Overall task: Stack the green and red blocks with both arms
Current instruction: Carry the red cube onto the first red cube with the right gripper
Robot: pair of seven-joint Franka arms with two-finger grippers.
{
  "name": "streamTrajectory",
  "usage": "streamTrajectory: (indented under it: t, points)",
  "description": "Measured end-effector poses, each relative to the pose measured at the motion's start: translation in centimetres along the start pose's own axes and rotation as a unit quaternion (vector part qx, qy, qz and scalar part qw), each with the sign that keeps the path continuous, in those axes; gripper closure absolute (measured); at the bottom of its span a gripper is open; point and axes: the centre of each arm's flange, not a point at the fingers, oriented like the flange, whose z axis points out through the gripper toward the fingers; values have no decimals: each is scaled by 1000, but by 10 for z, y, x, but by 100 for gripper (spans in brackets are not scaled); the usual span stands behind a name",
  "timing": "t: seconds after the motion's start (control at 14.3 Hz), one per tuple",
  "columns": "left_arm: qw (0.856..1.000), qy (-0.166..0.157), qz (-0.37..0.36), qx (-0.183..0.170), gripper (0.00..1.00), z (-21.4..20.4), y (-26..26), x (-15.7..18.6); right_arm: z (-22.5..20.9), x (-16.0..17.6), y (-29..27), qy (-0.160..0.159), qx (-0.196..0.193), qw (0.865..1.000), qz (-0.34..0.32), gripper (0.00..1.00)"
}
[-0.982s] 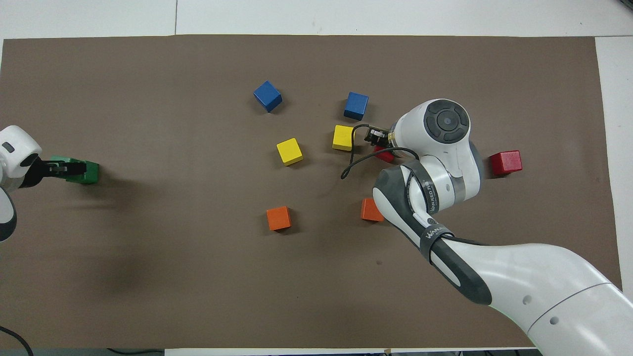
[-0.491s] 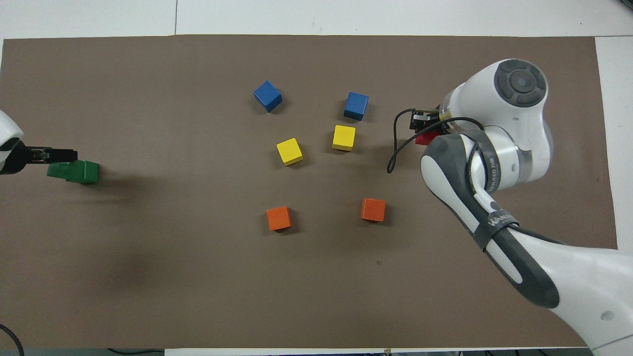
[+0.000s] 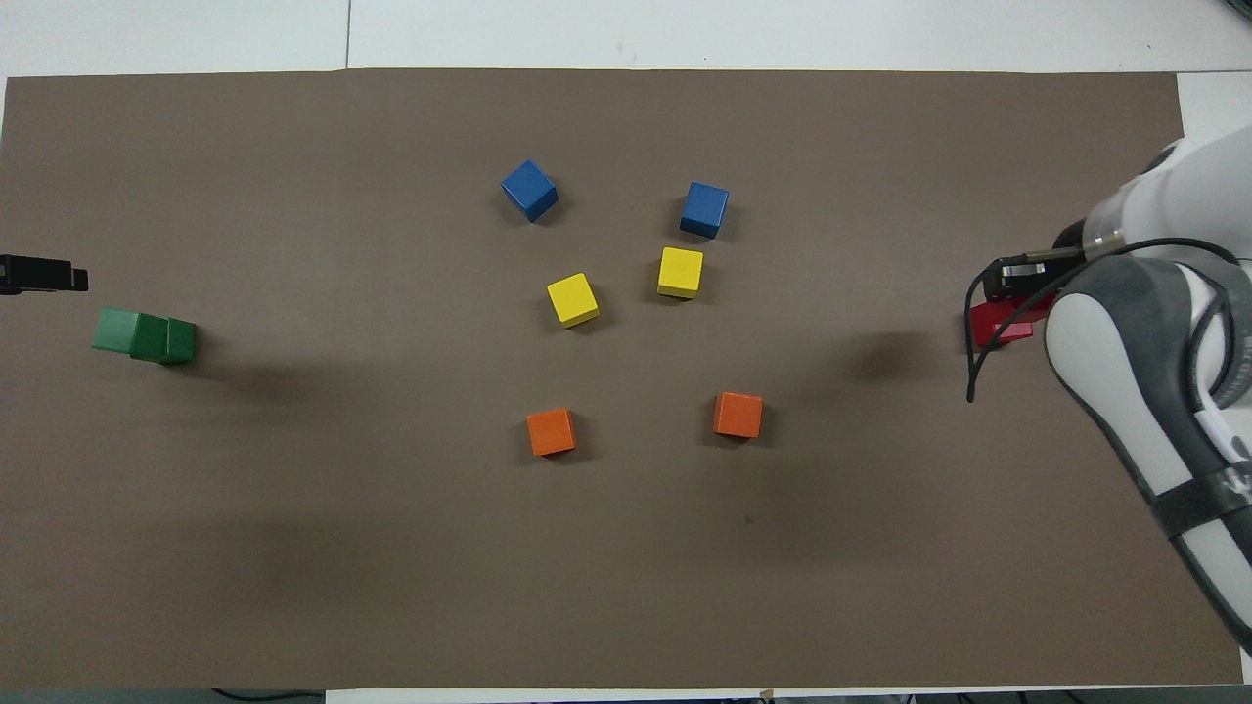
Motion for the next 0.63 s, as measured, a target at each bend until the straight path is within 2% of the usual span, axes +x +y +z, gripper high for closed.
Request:
streamTrajectory:
  t: [0.21,0.63]
  points:
    - [999,-15,-36,11,0,-35,41,3,19,-8,29,17,-3,1000,0,45]
    - [997,-78,-27,9,0,-59,68,-6,50,-10,19,41,-5,999,-8,45]
